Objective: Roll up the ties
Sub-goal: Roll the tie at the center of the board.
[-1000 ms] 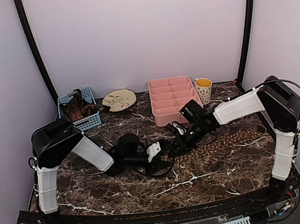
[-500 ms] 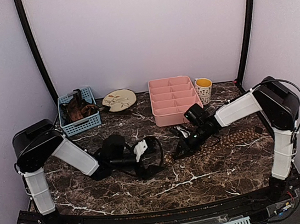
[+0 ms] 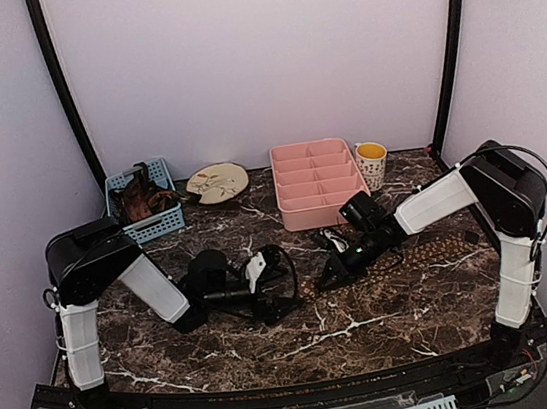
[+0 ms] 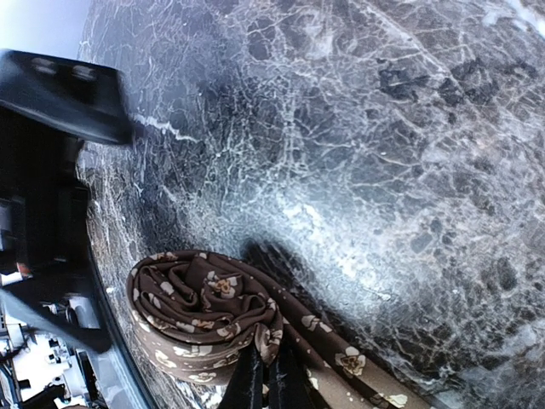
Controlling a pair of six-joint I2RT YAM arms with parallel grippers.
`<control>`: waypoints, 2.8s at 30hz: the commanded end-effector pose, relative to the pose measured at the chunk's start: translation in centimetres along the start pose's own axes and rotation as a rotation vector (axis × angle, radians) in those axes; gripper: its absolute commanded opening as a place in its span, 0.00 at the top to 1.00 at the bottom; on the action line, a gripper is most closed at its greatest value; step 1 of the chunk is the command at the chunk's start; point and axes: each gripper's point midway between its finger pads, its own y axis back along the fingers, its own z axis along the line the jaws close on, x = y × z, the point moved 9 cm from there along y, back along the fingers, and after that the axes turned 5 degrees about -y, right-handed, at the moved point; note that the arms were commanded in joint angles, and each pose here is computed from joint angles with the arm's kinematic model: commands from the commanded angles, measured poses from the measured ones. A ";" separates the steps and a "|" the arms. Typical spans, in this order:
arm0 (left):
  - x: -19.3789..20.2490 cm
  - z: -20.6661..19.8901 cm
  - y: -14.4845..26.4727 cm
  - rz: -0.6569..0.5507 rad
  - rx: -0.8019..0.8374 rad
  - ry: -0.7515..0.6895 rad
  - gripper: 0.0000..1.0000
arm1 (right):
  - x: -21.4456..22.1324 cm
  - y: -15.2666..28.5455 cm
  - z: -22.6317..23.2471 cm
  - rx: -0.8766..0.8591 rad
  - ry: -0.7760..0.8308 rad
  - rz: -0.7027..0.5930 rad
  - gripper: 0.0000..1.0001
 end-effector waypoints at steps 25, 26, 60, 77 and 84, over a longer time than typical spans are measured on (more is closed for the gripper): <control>5.3 -1.8 -1.4 0.314 0.080 -0.001 0.76 | -1.2 1.5 3.1 -0.057 -0.031 -0.082 0.63; 5.5 -1.9 -1.3 0.326 0.076 0.014 0.76 | -1.4 1.6 3.7 -0.069 -0.026 -0.080 0.61; 5.7 -1.5 -1.9 0.386 0.079 0.041 0.75 | -1.8 -1.5 5.9 0.040 0.011 0.022 0.94; 2.1 -1.5 -1.0 0.175 0.037 -0.002 0.26 | 0.7 -0.6 0.3 0.049 -0.063 0.007 1.00; 2.1 -1.7 -2.6 0.080 0.057 0.016 0.20 | 2.0 0.0 -1.5 0.085 -0.099 -0.003 1.00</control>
